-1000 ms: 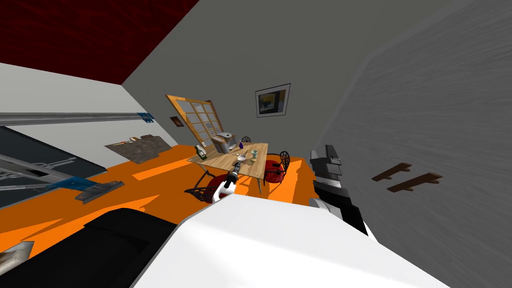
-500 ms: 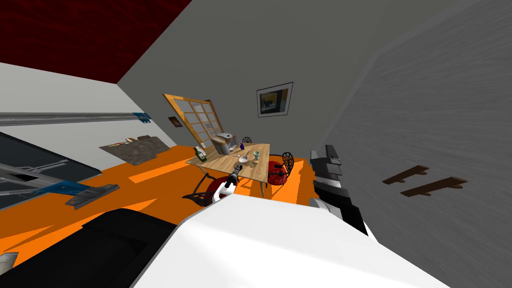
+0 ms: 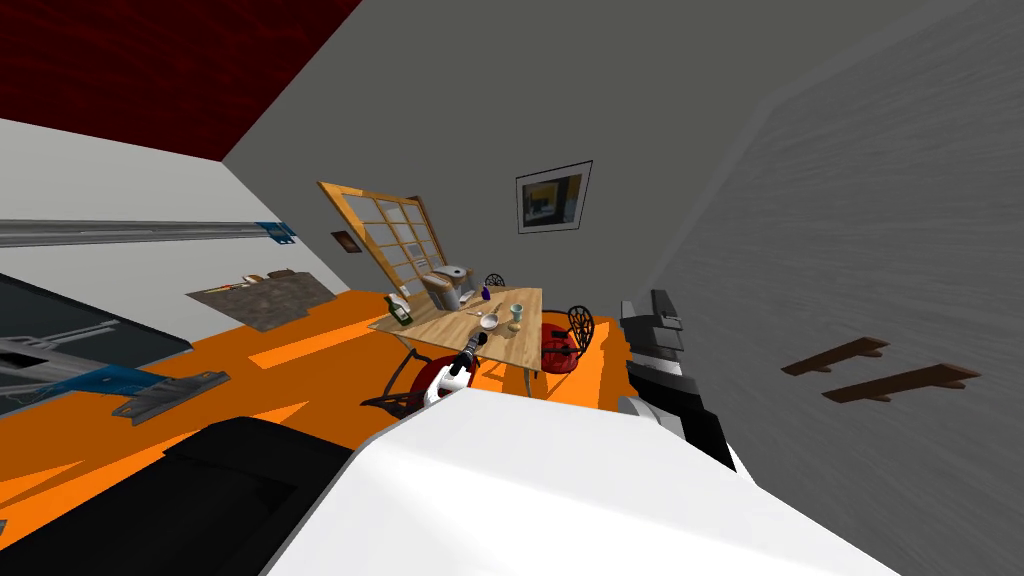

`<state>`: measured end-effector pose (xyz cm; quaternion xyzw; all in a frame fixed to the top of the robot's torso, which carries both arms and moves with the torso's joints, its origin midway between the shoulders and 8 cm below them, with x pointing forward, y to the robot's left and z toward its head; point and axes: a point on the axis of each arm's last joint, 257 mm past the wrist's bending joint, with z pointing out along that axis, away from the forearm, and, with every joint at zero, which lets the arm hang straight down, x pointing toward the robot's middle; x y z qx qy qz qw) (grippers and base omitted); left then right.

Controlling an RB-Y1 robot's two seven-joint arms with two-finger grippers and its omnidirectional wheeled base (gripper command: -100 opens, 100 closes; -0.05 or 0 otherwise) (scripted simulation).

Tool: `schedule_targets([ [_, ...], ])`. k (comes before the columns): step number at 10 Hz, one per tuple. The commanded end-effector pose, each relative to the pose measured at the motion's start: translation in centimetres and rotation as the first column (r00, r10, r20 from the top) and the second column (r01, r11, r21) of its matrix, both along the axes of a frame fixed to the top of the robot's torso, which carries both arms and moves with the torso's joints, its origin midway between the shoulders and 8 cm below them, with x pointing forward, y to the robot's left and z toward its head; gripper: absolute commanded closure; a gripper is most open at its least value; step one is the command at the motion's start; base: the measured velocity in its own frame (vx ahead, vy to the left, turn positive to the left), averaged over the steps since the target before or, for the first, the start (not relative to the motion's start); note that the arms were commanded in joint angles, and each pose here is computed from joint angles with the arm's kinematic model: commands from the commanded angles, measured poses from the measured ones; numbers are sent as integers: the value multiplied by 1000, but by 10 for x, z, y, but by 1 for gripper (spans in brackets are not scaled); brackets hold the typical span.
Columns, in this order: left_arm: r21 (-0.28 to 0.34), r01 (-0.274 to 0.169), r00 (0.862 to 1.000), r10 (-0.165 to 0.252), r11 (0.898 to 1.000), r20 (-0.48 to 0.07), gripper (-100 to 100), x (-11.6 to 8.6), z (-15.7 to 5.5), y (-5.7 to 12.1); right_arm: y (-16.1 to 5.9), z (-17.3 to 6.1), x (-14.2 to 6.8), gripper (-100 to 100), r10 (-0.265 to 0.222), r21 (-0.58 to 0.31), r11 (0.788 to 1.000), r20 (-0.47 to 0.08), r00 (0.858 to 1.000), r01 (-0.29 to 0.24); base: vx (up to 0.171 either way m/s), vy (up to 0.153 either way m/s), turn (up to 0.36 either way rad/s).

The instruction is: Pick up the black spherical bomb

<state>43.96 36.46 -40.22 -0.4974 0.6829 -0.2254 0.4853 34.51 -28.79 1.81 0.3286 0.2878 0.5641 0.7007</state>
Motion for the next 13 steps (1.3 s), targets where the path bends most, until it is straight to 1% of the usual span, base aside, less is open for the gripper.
schedule_targets([
  [1,2,-11,1000,11,1000,1,-100,6,-2,4,0,0,0,0,0,0,1000,0,1000,0,-4,13,-80],
  [5,2,-36,999,36,999,2,-100,18,-6,11,0,0,0,0,0,0,1000,0,1000,0,-11,19,-66],
  [6,2,-32,999,32,999,2,-100,16,-6,9,0,0,0,0,0,0,1000,0,1000,0,-5,9,-14],
  [7,3,-32,999,32,999,2,100,17,-6,10,0,0,0,0,0,0,1000,0,1000,0,0,0,0],
  [11,3,-32,999,32,999,0,100,16,-6,10,0,0,0,0,0,0,1000,0,1000,0,1,0,-3],
  [12,3,-32,999,32,999,0,0,16,-7,10,0,0,0,0,0,0,1000,0,1000,0,0,0,0],
  [13,3,-22,1000,22,1000,2,100,11,-4,7,0,0,0,0,0,0,1000,0,1000,0,14,-15,80],
])
